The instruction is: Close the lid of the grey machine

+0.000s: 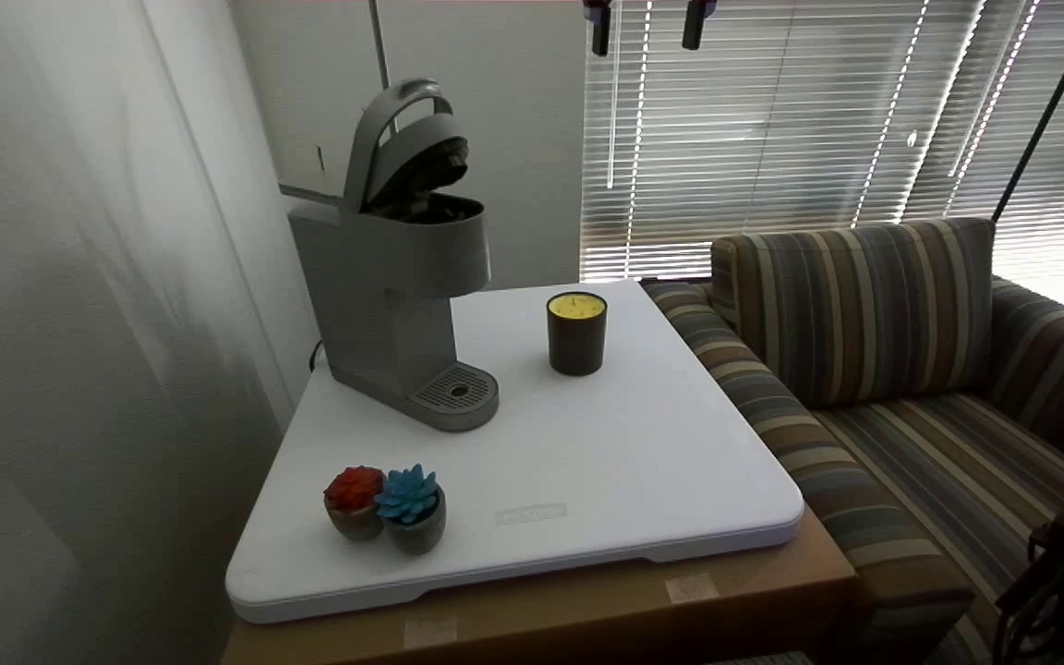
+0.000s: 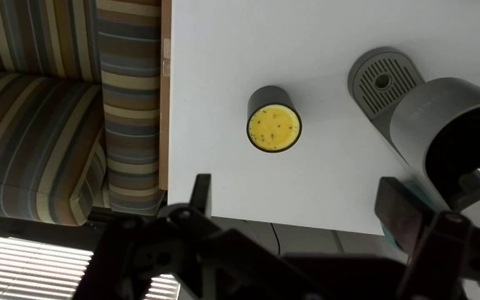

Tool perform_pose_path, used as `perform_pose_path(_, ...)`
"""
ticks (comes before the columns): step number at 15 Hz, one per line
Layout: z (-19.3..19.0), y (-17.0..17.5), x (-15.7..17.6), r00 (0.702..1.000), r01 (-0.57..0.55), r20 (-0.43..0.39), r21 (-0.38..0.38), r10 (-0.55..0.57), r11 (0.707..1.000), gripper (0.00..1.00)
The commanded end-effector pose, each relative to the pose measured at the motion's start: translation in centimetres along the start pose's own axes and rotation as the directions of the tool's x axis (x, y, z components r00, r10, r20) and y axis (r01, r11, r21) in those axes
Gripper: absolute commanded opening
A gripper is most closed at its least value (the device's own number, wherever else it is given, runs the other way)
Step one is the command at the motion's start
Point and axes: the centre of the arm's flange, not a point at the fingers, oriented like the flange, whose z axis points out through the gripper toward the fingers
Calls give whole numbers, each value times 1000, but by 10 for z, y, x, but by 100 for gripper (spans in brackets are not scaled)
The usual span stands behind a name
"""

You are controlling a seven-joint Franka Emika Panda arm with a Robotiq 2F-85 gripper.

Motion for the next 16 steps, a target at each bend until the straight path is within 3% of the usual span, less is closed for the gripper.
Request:
perform_pose_path(1,1,0,-1,1000,0,1,-1,0,1000,100)
perform_pose_path(3,-5,5,-6,999,-31,-10,-16,31,999,100)
perform_pose_path(5,-5,-4,1,984,-175,-44,-31,173,984,100)
perform_pose_path(10,6,-49,41,892,-450,-60,-5,449,893,100)
perform_pose_path(13,16,-79,67,863,-498,-73,34,499,866,100)
perform_pose_path(16,21,-97,93,869,-476,-109,76,482,876,100)
